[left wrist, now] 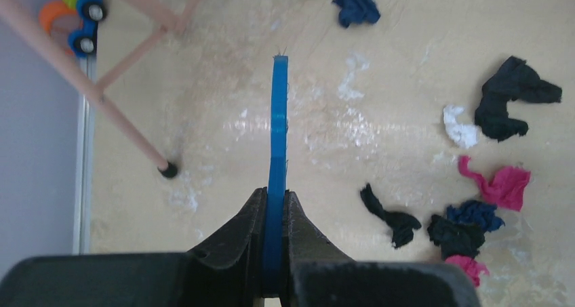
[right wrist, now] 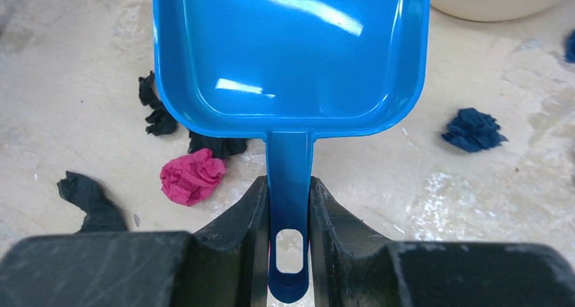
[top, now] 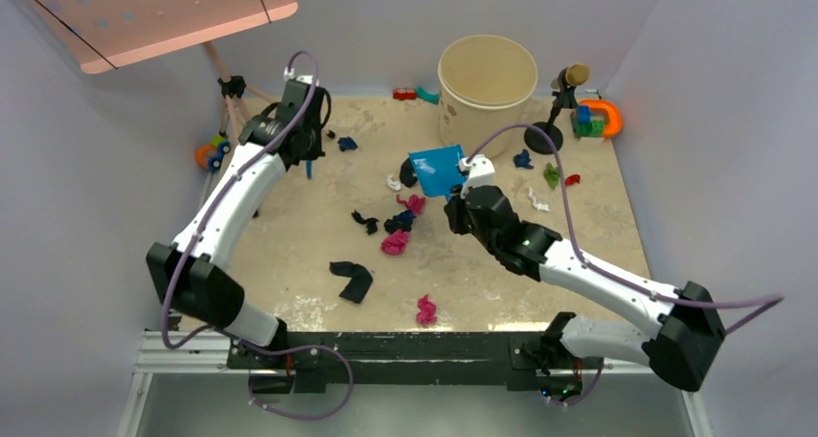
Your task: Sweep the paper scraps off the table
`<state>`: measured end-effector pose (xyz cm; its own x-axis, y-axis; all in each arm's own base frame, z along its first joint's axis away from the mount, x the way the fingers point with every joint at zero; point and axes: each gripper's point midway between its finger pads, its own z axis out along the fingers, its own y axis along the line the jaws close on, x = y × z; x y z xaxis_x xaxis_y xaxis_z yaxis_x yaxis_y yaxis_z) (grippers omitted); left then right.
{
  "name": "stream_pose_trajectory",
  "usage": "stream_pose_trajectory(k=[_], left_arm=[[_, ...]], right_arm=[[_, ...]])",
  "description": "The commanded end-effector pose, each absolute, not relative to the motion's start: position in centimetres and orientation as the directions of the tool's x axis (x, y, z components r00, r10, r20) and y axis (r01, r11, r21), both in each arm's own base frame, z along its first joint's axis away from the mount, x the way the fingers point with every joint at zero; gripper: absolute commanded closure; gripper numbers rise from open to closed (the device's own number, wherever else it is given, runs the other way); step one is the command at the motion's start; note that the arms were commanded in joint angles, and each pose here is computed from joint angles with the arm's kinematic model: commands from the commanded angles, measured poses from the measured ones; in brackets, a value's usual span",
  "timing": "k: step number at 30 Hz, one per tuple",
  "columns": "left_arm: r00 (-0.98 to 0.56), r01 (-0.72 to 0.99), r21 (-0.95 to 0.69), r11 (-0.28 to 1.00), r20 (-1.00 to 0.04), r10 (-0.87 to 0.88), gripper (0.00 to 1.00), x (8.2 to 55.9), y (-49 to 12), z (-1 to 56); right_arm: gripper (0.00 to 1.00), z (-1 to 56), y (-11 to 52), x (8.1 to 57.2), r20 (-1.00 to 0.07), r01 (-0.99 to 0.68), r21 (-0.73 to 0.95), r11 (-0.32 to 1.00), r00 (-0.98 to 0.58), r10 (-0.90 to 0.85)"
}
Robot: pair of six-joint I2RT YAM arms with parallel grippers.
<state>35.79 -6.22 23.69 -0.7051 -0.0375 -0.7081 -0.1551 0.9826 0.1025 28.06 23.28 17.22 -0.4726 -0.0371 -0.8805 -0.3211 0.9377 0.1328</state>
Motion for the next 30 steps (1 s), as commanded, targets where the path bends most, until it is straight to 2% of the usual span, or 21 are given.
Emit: stream_pose_trajectory(k=[1, 6, 9, 13, 16, 22, 25, 27, 30], left_arm=[[-0.642, -0.028, 0.195, 0.98, -0.755, 0.132, 1.0, 41.0, -7.7, 27.1], [-0.624, 0.112, 0.34, 0.934, -0.707, 0.332, 1.0, 45.9, -9.3, 25.8], [-0.584, 0.197, 0.469, 0.861, -0.649, 0.487, 1.0, 48.6, -10.0, 24.2], [-0.581, 0.268, 0.619, 0.739, -0.508, 0.636, 1.0, 51.3, -10.4, 21.2], [-0.591, 0.302, 0.662, 0.686, -0.435, 0.679, 1.0, 52.8, -10.7, 19.4], [-0.605, 0.455, 0.508, 0.731, -0.426, 0.673, 1.0, 52.3, -14.2, 14.6], [-0.643, 0.537, 0.481, 0.694, -0.299, 0.705, 1.0, 51.1, -14.7, 11.1], [-0.656, 0.579, 0.434, 0.69, -0.254, 0.711, 1.0, 49.6, -15.7, 10.3], [-0.664, 0.625, 0.287, 0.726, -0.294, 0.688, 1.0, 46.4, -18.8, 11.1]], right_arm=[[1.0, 19.5, 21.0, 27.6, -0.908, -0.262, 0.181, 0.948, -0.414, 0.059], [1.0, 19.5, 19.7, 26.4, -0.901, -0.254, 0.198, 0.947, -0.426, 0.074], [1.0, 19.3, 19.0, 25.8, -0.897, -0.239, 0.201, 0.95, -0.434, 0.081], [1.0, 19.6, 18.1, 25.2, -0.898, -0.226, 0.209, 0.951, -0.428, 0.096], [1.0, 19.8, 17.7, 25.1, -0.9, -0.218, 0.209, 0.953, -0.423, 0.101], [1.0, 20.9, 17.7, 25.0, -0.896, -0.205, 0.225, 0.952, -0.427, 0.12], [1.0, 21.3, 17.8, 25.1, -0.898, -0.203, 0.236, 0.95, -0.419, 0.134], [1.0, 21.4, 17.7, 25.3, -0.9, -0.199, 0.235, 0.951, -0.415, 0.135], [1.0, 21.3, 17.6, 25.4, -0.901, -0.191, 0.226, 0.955, -0.413, 0.131]])
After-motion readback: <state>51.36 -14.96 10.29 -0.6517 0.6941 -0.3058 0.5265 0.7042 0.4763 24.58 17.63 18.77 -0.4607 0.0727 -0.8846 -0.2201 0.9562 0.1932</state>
